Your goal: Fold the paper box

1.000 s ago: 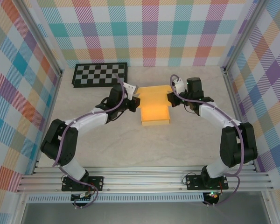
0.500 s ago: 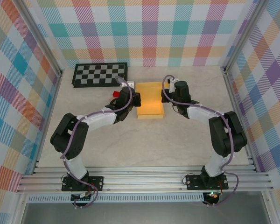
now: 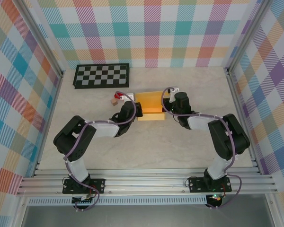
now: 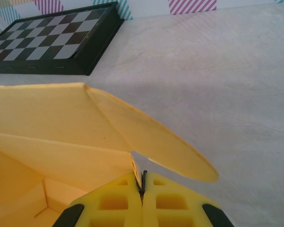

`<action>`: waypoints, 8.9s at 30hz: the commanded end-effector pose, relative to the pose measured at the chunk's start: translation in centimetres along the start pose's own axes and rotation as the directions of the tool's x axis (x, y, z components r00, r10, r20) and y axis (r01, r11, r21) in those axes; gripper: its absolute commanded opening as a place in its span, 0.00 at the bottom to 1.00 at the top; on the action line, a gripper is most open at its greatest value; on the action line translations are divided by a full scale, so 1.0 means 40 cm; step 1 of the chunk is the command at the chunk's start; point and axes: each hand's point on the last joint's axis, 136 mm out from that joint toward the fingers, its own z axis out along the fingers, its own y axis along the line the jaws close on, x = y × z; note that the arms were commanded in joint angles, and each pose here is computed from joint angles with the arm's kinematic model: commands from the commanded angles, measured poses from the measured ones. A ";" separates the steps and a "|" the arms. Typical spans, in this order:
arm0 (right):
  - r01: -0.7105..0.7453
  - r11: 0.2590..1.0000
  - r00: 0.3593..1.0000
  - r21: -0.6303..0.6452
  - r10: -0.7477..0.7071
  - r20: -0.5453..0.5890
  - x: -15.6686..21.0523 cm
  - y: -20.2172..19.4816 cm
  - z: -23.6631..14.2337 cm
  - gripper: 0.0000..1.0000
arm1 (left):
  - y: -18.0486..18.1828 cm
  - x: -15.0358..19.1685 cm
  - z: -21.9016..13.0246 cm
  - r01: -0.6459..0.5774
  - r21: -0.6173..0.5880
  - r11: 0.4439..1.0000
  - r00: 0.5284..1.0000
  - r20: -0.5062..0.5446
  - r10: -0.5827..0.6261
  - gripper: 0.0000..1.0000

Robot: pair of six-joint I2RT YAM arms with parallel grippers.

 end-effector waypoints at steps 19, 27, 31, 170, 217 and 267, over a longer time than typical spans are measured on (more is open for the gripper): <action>-0.034 0.999 0.990 0.008 0.035 -0.136 0.144 0.074 -0.102 0.00 | -0.030 0.101 -0.140 -0.254 0.036 0.966 0.967 0.004 0.254 0.00; 0.065 0.997 0.995 -0.047 -0.068 -0.070 0.030 0.127 -0.148 0.00 | -0.047 0.047 -0.180 -0.370 0.024 0.929 0.925 0.097 0.366 0.00; 0.067 0.995 0.994 -0.071 -0.073 -0.080 0.002 0.150 -0.154 0.00 | -0.071 0.004 -0.196 -0.388 0.037 0.921 0.914 0.141 0.380 0.00; -0.132 0.980 0.983 0.147 0.148 -0.106 0.218 0.015 -0.161 0.42 | -0.126 0.286 -0.106 -0.650 0.106 0.753 0.760 0.109 0.641 0.00; -0.250 0.965 0.768 0.073 0.244 -0.592 0.051 -0.055 -0.134 0.80 | -0.274 0.167 -0.079 -0.240 0.333 0.912 0.947 -0.127 0.296 0.56; -0.305 0.950 0.722 0.071 0.279 -0.633 0.052 -0.045 -0.114 0.78 | -0.300 0.018 -0.104 0.344 0.010 0.939 0.720 -0.645 -0.256 0.89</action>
